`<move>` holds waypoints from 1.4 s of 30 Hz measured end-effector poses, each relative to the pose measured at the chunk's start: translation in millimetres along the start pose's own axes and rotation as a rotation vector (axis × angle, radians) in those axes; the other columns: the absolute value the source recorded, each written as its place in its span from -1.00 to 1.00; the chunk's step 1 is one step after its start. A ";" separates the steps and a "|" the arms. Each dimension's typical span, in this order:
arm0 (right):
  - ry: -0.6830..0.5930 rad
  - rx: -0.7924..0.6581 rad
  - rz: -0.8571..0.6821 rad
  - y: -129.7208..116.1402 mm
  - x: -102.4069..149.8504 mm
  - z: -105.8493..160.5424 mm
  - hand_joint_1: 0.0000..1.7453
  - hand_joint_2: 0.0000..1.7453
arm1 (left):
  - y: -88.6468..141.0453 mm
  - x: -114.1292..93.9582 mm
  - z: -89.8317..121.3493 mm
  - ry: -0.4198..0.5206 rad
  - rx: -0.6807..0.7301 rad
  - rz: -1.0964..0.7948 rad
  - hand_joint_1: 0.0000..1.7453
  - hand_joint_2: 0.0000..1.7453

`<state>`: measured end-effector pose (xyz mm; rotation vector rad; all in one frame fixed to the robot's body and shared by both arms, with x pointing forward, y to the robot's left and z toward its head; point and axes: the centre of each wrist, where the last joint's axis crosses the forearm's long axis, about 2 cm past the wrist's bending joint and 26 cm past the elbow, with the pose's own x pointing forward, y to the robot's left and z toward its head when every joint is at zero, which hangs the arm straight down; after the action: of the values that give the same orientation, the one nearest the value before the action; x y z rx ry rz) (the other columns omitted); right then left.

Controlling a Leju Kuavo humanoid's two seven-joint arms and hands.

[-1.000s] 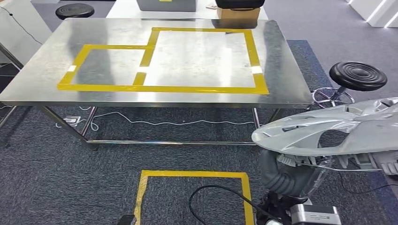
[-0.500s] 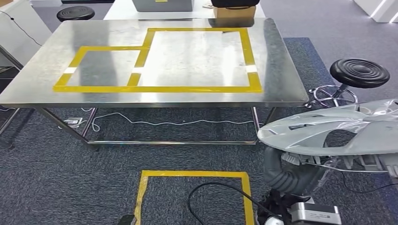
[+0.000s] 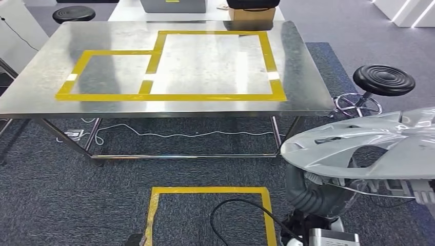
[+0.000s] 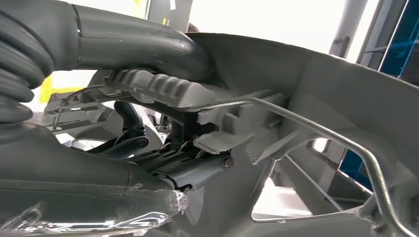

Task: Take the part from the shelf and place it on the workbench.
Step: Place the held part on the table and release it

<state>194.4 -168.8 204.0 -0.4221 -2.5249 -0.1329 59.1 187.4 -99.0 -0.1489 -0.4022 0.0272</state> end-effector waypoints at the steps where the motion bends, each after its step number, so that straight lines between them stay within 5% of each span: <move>1: -0.002 0.000 0.000 0.0 0.0 -0.2 1.00 1.00 | 0.0 -0.1 0.0 -0.007 -0.010 0.004 -1.00 1.00; 42: -0.003 0.002 -0.003 0.4 0.4 -0.9 1.00 1.00 | 3.3 -2.7 0.6 0.015 0.004 0.051 -1.00 1.00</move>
<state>194.7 -168.5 205.0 -0.4184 -2.5285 -0.1312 56.4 190.6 -100.0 -0.1558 -0.3837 0.0774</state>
